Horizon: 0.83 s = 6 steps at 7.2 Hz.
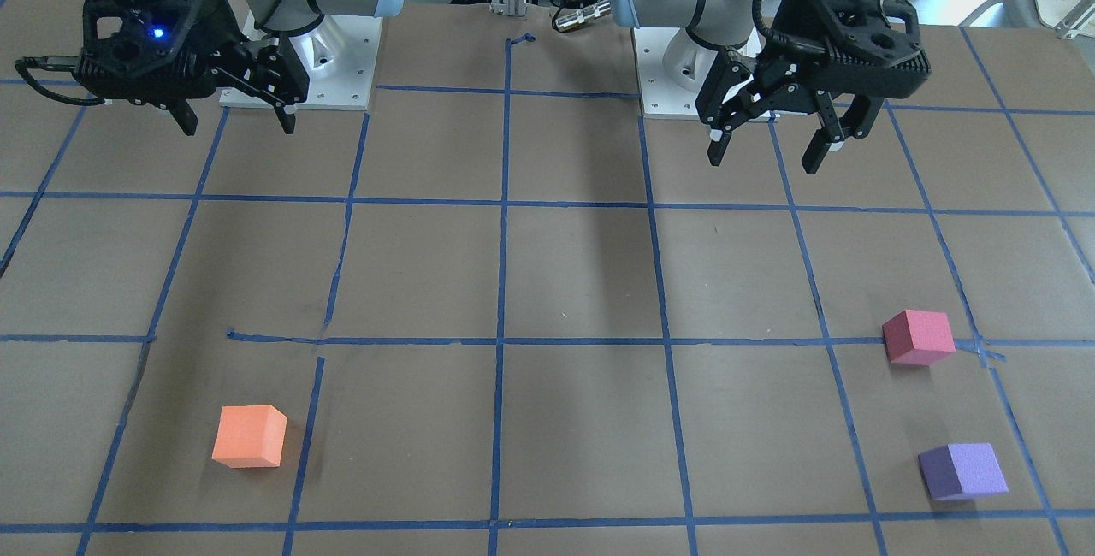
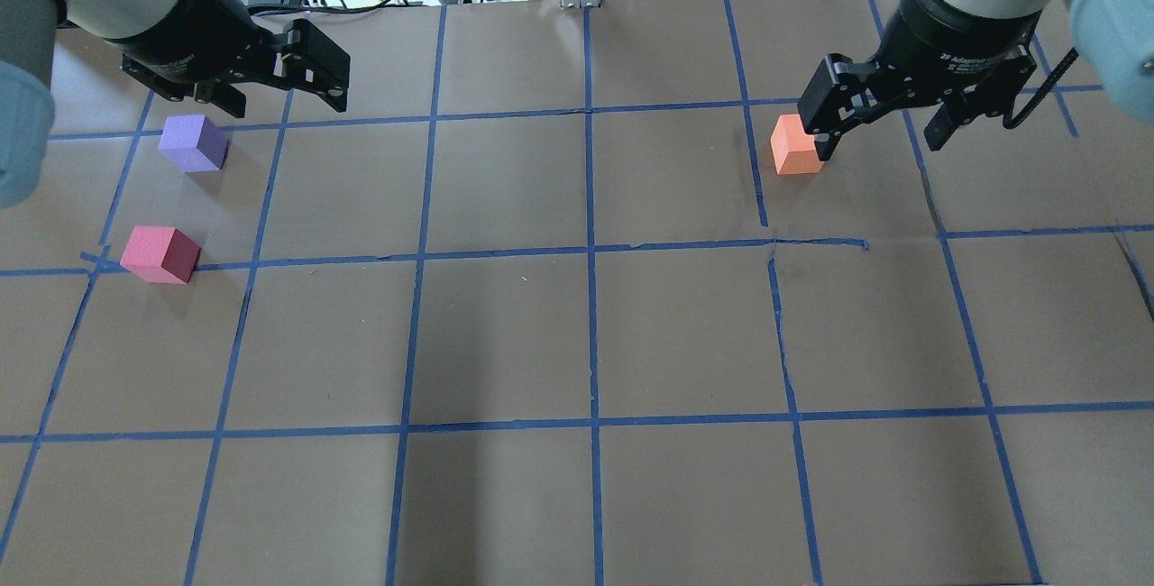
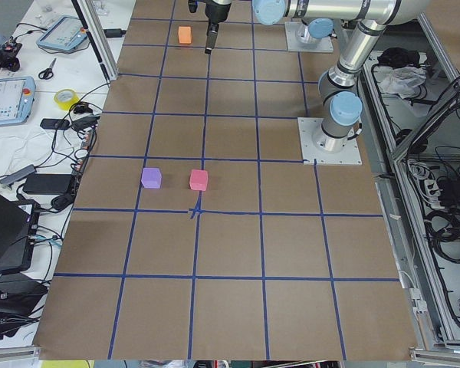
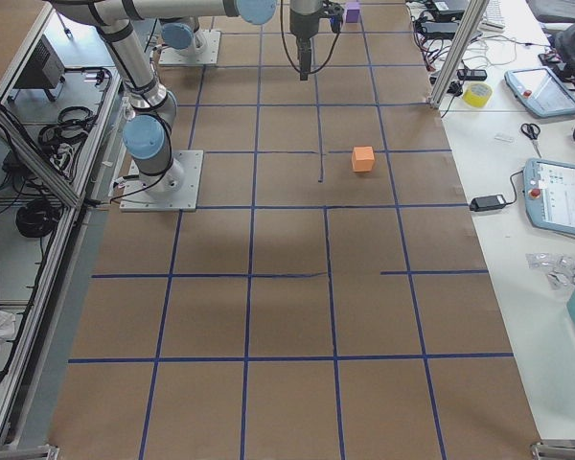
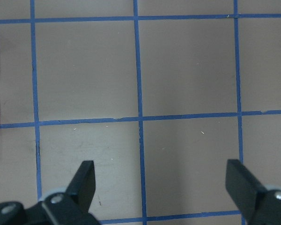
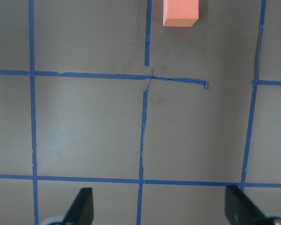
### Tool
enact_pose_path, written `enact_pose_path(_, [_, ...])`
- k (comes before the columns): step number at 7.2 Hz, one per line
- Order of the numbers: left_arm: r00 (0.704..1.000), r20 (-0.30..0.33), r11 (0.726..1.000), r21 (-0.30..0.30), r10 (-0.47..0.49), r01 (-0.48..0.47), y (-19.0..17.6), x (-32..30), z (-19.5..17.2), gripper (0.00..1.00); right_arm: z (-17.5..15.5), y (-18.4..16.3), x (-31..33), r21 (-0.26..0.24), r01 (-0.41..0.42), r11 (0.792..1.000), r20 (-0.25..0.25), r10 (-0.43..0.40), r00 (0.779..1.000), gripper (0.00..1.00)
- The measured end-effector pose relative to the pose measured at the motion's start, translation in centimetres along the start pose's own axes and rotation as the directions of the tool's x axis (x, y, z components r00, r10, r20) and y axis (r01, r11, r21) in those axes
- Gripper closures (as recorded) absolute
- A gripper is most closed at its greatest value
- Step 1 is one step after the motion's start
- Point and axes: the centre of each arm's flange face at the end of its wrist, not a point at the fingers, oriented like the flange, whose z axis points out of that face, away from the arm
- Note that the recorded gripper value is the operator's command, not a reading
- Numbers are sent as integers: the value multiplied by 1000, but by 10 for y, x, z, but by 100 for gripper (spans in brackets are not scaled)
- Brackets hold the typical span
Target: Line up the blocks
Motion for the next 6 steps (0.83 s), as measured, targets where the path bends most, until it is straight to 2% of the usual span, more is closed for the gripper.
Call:
enact_pose_path(3, [1000,0,1000,-2,1,-1,0,0,1,0,8,2,1,-20,0,1000,-9,0,1000,0])
enact_pose_path(6, [1000,-1,1000,-4,3,-3,-1,1,3,0,12,-7,1,-3,-2,1000,-9,2,1000,0])
